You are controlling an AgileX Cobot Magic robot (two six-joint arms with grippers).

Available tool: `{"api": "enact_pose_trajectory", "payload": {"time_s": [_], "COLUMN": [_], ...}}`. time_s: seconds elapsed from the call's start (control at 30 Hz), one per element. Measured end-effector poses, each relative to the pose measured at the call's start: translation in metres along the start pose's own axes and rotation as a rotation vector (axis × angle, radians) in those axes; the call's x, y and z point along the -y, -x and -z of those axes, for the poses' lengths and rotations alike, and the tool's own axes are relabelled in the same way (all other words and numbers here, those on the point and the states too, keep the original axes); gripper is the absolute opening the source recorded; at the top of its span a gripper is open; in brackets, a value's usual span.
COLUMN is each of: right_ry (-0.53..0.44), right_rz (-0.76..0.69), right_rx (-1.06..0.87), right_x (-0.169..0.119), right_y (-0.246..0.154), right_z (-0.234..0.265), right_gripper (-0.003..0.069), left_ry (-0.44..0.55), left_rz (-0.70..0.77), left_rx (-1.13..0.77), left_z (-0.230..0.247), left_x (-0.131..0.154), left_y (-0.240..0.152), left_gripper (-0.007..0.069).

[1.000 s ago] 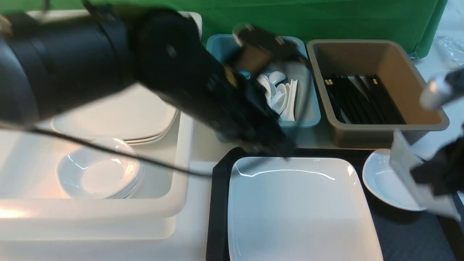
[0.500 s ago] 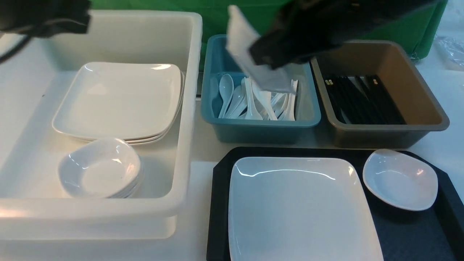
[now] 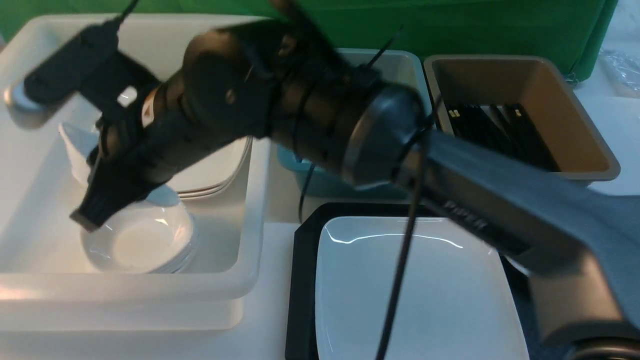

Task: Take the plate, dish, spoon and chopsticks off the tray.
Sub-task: Use the right arm to put the small plate into the large storage box on the left, then use the right arm to grab a small plate from the dinner plate

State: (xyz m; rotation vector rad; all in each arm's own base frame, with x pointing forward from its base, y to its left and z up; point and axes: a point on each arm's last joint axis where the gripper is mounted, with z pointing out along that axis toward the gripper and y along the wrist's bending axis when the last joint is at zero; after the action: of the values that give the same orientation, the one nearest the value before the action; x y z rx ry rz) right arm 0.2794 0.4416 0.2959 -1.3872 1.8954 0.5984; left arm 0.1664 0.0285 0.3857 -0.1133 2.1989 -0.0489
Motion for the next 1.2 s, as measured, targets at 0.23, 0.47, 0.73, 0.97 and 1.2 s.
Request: {"api": "enact_pose_trajectory", "payload": {"time_s": [0.23,0.47,0.73,0.97,1.2], "right_ry": [-0.006,-0.009,-0.100,-0.500,-0.510], "right_rz": [0.072,-0.006,-0.001,-0.046,-0.425], "right_rx": [-0.050,-0.082,-0.161,-0.349,-0.421], "right_x": [-0.012,-0.014,-0.013,0.050,0.118], "right_y": [-0.016,-0.018,0.009,0.001,-0.080], "right_z": [-0.033,-0.032,0.053,0.165,0.249], "right_gripper": [0.0128,0.0487,0.0608,0.0094,0.0037], "left_ry": [-0.011,-0.034,-0.112,-0.435,-0.691], "left_rz": [-0.024,-0.025,-0.039,-0.133,-0.323], "left_rx": [-0.025,-0.015,0.007,0.015,-0.143], "left_z": [-0.006,-0.006,-0.005,-0.003,-0.024], "left_x": [0.000,0.002,0.010,0.058,0.125], "left_y": [-0.007,-0.006,-0.004,-0.005,-0.024], "left_gripper": [0.0015,0.0015,0.0015,0.0015,0.0015]}}
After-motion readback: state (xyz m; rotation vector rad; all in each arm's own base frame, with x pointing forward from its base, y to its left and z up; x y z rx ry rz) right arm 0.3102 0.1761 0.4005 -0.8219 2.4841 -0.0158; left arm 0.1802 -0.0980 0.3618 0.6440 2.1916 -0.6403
